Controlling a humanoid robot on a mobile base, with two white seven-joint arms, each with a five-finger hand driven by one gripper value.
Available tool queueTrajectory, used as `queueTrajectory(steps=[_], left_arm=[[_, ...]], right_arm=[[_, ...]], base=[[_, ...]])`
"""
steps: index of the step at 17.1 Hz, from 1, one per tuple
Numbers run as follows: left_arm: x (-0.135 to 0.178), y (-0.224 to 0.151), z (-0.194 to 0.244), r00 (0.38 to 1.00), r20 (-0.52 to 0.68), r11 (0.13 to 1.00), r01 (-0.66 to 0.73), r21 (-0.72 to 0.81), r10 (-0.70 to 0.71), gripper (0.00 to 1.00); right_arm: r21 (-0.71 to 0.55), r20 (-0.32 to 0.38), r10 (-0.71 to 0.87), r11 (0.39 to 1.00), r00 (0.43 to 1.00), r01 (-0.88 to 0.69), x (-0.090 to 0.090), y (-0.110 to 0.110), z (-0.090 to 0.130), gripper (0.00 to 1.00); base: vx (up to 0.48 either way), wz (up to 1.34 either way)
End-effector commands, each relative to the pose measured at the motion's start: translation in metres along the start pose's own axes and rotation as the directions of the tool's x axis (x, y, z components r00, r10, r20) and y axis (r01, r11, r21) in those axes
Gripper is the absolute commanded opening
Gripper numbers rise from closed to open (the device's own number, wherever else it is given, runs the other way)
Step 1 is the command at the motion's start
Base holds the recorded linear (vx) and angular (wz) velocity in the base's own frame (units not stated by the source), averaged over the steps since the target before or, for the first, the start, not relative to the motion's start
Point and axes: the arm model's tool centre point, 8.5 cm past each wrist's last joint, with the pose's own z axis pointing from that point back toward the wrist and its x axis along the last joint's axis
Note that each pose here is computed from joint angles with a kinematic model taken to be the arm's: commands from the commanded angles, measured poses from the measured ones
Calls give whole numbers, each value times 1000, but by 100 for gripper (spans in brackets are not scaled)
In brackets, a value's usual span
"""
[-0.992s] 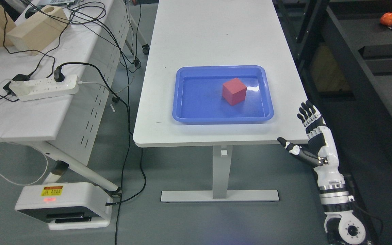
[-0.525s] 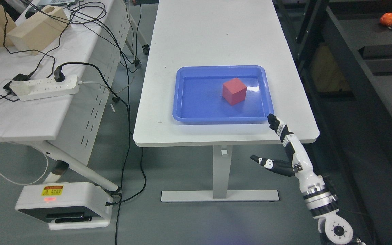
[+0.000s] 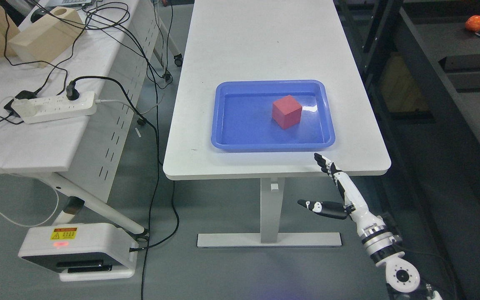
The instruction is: Pick pink block from left shelf to tray
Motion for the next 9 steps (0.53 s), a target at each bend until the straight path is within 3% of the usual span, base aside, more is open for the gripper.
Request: queueTrajectory(steps=[1,9], left_arm=[[-7,10,2,1000,-2,1000,2,15,-2,100],[-7,10,2,1000,-2,1000,2,15,-2,100]], right_arm=[[-41,-6,-33,999,999,33,-5,-10,3,99],[-48,-12,-39,998,999,38,-6,-12,3,99]], base=[[0,0],[0,0]])
